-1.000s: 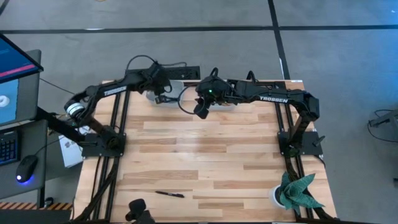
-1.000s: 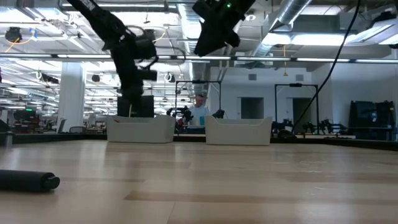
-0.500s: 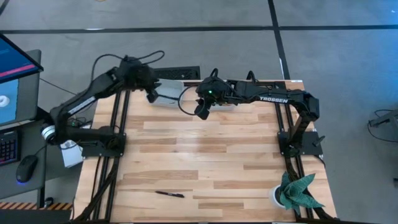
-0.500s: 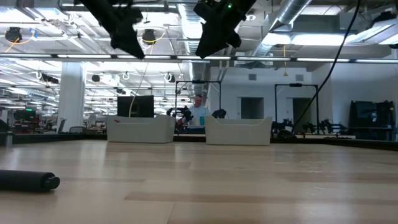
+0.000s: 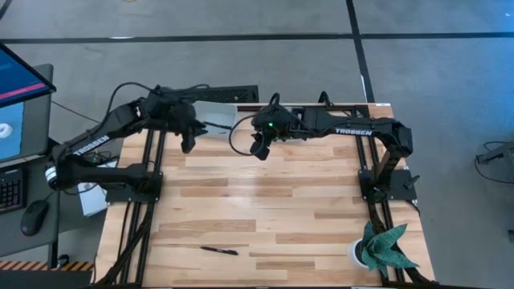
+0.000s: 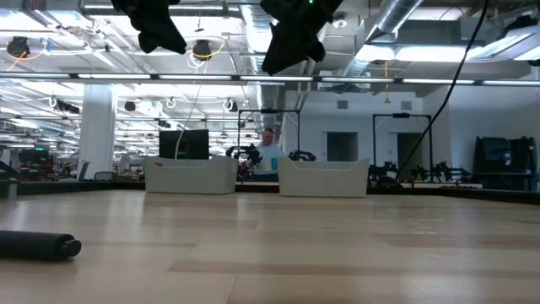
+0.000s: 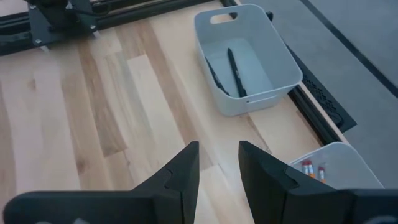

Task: Sort pens & pencils
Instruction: Put the black pen into the left gray bin

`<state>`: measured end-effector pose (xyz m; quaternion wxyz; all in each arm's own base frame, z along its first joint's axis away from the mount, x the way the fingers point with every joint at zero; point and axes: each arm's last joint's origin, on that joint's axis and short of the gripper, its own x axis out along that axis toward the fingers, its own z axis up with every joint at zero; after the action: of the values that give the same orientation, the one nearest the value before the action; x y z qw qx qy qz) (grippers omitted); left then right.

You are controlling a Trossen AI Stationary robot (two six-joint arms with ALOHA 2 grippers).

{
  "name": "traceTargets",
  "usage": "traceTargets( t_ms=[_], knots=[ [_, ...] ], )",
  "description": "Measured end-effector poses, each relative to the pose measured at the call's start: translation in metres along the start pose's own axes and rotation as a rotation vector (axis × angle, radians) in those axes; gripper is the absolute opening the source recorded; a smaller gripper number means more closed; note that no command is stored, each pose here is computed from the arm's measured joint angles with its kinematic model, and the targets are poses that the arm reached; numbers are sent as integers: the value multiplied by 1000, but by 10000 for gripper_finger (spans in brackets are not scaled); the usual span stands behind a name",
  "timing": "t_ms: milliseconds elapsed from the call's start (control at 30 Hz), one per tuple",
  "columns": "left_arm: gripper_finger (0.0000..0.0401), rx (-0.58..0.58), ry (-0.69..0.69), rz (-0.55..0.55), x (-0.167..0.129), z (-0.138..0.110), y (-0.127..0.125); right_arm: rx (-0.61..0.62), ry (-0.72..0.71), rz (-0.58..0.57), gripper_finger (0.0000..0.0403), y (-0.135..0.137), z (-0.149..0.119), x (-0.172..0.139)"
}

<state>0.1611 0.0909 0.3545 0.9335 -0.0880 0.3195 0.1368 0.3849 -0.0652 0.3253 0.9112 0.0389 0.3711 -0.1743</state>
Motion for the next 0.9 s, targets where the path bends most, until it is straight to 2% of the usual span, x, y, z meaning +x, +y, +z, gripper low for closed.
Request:
traceTargets(
  t_ms=[267,433,567,700,900],
  knots=[
    [92,155,30,-162,4,-2,-33,-7,23,33,133,19,-5,-4],
    [121,189,36,-245,5,-3,-54,-108,35,67,135,37,-9,-8],
    [166,180,33,-228,5,-4,-71,-146,39,86,133,48,-13,-9],
    [210,163,17,-161,6,-5,-87,-155,71,95,134,50,-35,-12],
    [239,92,52,-136,11,-10,-106,-100,-19,149,133,57,-69,-32]
  ],
)
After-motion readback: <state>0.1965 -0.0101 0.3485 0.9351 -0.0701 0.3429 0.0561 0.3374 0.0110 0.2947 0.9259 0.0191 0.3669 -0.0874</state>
